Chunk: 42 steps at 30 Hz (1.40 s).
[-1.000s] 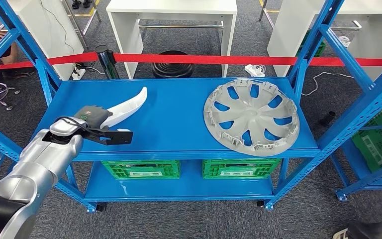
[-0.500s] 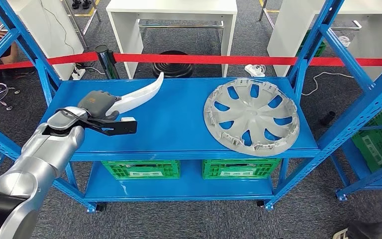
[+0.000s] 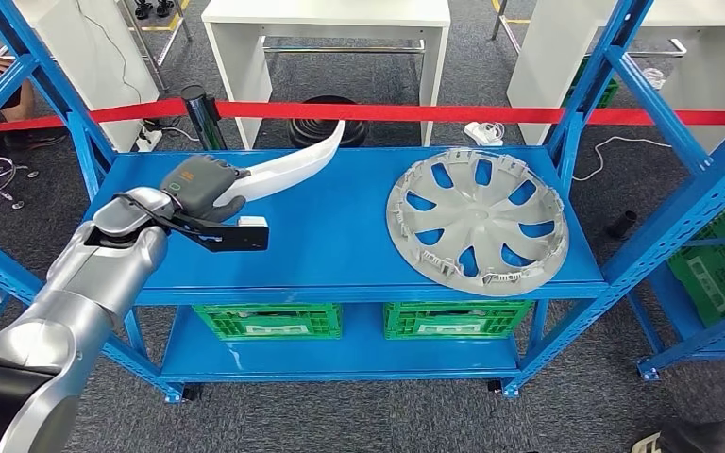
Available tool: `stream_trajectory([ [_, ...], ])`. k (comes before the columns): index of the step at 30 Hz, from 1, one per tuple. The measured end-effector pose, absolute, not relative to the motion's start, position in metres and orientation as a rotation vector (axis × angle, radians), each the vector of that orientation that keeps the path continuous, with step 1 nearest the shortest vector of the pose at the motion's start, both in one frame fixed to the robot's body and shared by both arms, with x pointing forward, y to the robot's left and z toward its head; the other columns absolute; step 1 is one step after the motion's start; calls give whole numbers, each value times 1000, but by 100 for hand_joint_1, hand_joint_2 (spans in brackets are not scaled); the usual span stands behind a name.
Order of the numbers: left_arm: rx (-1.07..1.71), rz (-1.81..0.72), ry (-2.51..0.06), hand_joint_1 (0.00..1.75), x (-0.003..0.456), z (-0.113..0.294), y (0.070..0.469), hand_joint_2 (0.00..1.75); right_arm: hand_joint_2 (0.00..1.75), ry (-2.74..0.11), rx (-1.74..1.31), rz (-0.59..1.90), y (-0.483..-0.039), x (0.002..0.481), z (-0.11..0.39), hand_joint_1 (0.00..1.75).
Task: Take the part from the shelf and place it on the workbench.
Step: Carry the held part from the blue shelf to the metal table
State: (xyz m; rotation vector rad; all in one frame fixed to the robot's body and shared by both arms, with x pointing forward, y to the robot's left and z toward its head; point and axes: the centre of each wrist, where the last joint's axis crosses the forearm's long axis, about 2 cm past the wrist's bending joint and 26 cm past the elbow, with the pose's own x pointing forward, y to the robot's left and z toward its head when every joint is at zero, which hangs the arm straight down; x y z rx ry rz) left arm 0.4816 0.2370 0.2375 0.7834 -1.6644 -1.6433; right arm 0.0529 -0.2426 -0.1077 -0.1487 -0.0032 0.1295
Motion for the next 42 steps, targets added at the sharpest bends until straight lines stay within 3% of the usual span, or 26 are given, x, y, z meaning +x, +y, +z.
stream_trajectory([
  [22,578,-1618,-1944,175,465,243,238,175,0,-5,-149,144,-243,54,-108,0],
  [31,381,-1674,-2038,175,449,249,220,175,0,-7,-154,131,-246,55,-108,0],
  [42,329,-1702,-2100,175,442,261,196,175,0,-7,-163,123,-248,55,-108,0],
])
